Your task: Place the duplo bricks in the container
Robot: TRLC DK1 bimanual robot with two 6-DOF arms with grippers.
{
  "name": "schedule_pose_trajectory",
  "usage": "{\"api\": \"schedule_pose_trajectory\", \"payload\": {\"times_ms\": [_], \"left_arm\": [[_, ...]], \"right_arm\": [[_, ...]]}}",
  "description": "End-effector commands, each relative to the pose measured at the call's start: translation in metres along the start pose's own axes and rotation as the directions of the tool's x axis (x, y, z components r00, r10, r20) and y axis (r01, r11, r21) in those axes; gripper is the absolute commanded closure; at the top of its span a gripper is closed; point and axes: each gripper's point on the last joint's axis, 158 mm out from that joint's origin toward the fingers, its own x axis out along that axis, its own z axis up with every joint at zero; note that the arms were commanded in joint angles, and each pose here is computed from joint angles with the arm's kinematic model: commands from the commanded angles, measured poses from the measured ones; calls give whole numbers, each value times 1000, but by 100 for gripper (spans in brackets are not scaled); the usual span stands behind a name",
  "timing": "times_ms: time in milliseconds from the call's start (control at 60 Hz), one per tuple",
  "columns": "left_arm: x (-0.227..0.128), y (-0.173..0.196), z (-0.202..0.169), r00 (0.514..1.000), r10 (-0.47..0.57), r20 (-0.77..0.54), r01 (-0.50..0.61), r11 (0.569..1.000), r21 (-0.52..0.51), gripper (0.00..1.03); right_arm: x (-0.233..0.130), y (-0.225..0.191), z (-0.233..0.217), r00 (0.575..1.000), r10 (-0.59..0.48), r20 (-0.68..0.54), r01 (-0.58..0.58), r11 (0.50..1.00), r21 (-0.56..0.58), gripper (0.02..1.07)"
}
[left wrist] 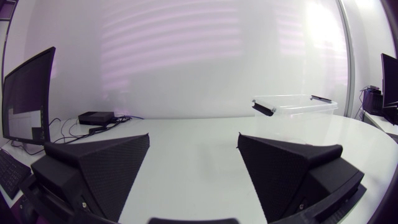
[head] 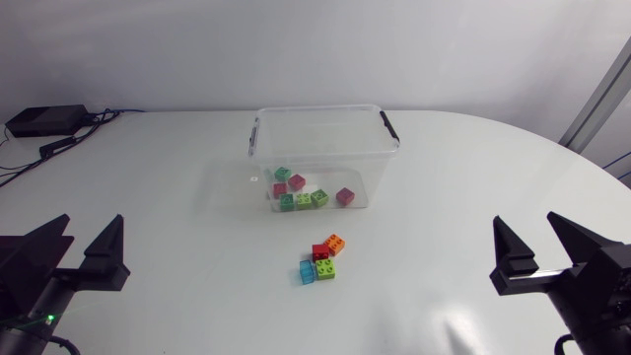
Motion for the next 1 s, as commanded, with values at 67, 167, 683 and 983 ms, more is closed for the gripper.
{"api": "schedule_pose_trajectory", "payload": {"times_ms": [67,167,683,983], "left_arm": [[0,-3,-6,1000,-12,-4,12,1000,0,4],[0,-2,-5,1000,-10,-4,10,1000,0,4],[15,-34,72,990,-137,-41,137,991,0,8],[72,-81,35,914,-239,-328,258,966,18,13]], "right_arm": [[1,3,-11,1000,13,-20,-13,1000,12,6],[1,2,-11,1000,10,-20,-9,1000,11,6],[3,10,19,999,46,-12,-46,999,9,6],[30,29,22,972,120,-204,-109,992,67,6]]}}
